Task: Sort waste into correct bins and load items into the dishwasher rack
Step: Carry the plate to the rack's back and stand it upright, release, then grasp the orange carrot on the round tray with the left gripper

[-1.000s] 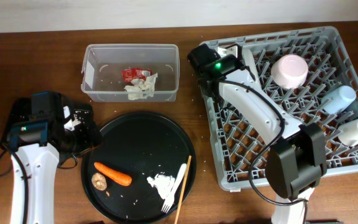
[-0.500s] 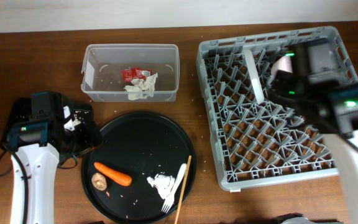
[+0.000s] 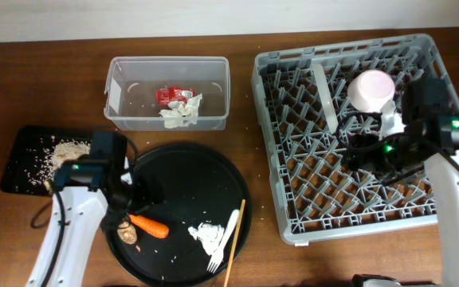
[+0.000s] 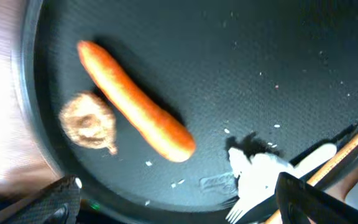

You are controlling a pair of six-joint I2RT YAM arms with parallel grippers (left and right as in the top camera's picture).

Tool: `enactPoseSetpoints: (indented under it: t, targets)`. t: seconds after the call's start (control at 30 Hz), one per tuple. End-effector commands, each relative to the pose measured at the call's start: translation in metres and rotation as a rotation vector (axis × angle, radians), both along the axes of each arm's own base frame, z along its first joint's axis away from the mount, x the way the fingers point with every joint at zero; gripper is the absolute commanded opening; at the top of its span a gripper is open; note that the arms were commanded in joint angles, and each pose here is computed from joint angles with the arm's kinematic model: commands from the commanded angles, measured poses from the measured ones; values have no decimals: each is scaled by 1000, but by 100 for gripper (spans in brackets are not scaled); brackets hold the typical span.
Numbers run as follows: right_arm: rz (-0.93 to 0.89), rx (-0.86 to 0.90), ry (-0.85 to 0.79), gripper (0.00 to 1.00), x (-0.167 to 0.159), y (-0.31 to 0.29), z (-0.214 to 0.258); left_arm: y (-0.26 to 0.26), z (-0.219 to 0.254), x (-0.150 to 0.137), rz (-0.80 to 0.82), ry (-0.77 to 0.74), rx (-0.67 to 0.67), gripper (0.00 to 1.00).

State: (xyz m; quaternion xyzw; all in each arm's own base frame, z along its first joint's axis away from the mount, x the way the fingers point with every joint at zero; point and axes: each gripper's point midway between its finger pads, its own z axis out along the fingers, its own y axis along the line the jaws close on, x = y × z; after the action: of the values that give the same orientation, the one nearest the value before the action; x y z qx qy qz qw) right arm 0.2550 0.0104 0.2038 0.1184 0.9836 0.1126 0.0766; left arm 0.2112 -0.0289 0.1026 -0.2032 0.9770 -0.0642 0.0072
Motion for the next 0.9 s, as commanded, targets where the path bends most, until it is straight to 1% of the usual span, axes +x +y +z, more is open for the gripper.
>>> enactPoseSetpoints:
  t: [0.0, 0.07, 0.17, 0.27, 0.37, 0.47, 0.53, 0.7, 0.77, 0.8, 0.87]
  targets:
    - [47, 6, -5, 80, -2, 4, -3, -8, -31, -15, 123, 59, -49, 99]
    - [47, 6, -5, 80, -2, 4, -3, -8, -45, -19, 177, 70, -50, 99]
    - [47, 6, -5, 80, -2, 4, -3, -8, -62, -16, 255, 50, -57, 99]
    - [54, 4, -6, 80, -2, 4, -3, -8, -72, -16, 279, 40, -59, 99]
    - [73, 0, -9, 80, -2, 4, -3, -8, -76, -10, 312, 22, -65, 98]
    - [76, 1, -5, 80, -3, 4, -3, -8, -82, -12, 316, 50, -61, 98]
    - [77, 1, -3, 81, -4, 4, -3, -10, -92, -16, 342, 107, -59, 98]
    - [112, -4, -10, 81, -4, 4, -4, -11, -111, -10, 343, 137, -61, 98]
    - [112, -4, -11, 81, -4, 4, -4, -8, -112, -10, 343, 138, -43, 89]
    - [112, -4, -11, 81, -4, 4, -4, -5, -113, -10, 343, 134, -23, 80]
    - [112, -5, -12, 81, -3, 4, -4, 3, -114, -10, 344, 124, 20, 70]
